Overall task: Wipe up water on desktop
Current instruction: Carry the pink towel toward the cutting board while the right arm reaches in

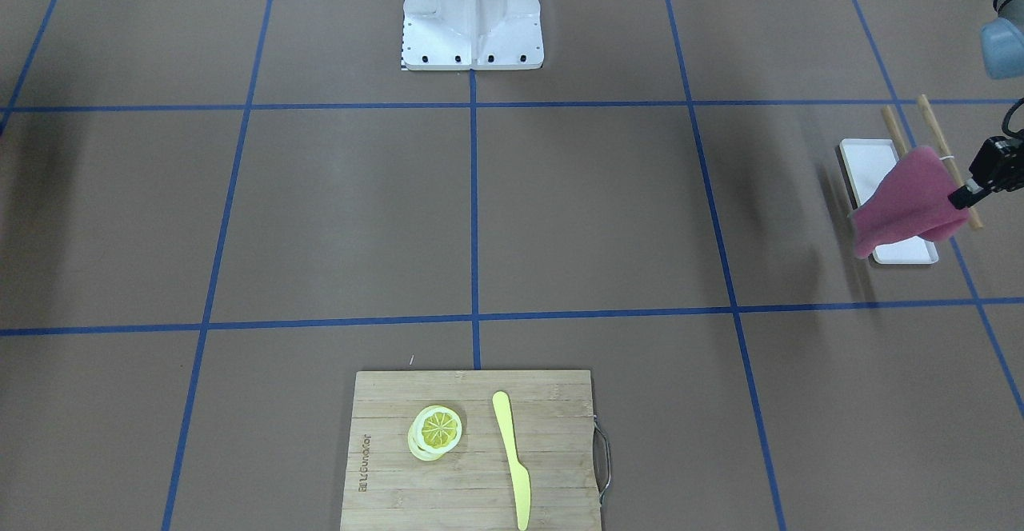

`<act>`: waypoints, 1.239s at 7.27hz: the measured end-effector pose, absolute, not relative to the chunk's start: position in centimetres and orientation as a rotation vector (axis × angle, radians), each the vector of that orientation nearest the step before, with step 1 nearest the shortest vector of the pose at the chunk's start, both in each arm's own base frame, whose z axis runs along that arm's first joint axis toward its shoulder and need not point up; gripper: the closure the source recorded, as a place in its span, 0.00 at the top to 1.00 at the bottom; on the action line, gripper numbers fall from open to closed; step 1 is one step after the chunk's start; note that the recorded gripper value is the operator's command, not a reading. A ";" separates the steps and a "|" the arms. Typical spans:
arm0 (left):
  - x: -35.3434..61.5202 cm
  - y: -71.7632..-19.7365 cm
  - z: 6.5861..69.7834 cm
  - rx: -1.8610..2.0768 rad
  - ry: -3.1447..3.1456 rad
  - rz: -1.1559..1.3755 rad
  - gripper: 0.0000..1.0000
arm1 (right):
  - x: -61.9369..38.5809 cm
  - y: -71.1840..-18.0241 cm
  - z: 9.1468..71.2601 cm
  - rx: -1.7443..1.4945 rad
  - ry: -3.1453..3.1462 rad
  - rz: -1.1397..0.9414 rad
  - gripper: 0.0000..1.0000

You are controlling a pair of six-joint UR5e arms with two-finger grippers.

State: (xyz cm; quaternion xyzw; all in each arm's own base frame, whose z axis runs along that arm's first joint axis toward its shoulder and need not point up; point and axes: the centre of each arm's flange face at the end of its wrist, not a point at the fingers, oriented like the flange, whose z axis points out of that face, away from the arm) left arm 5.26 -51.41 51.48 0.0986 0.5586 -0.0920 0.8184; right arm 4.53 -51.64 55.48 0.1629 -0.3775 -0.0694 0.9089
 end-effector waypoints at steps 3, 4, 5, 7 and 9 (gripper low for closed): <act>6.8 -54.5 44.0 0.178 1.270 -0.302 0.00 | -2.1 -52.1 50.5 0.396 -0.876 -0.153 1.00; 7.4 -55.1 41.9 0.164 1.292 -0.325 0.00 | -5.6 -52.3 48.2 0.421 -0.927 -0.146 1.00; 8.5 -55.6 39.8 0.144 1.314 -0.347 0.00 | -9.3 -52.7 45.4 0.433 -0.977 -0.123 1.00; 12.0 -56.6 35.9 0.112 1.345 -0.383 0.00 | -17.7 -53.7 39.8 0.447 -1.022 -0.048 1.00; 15.7 -57.2 31.8 0.067 1.382 -0.426 0.00 | -28.6 -53.2 32.3 0.484 -1.074 0.037 1.00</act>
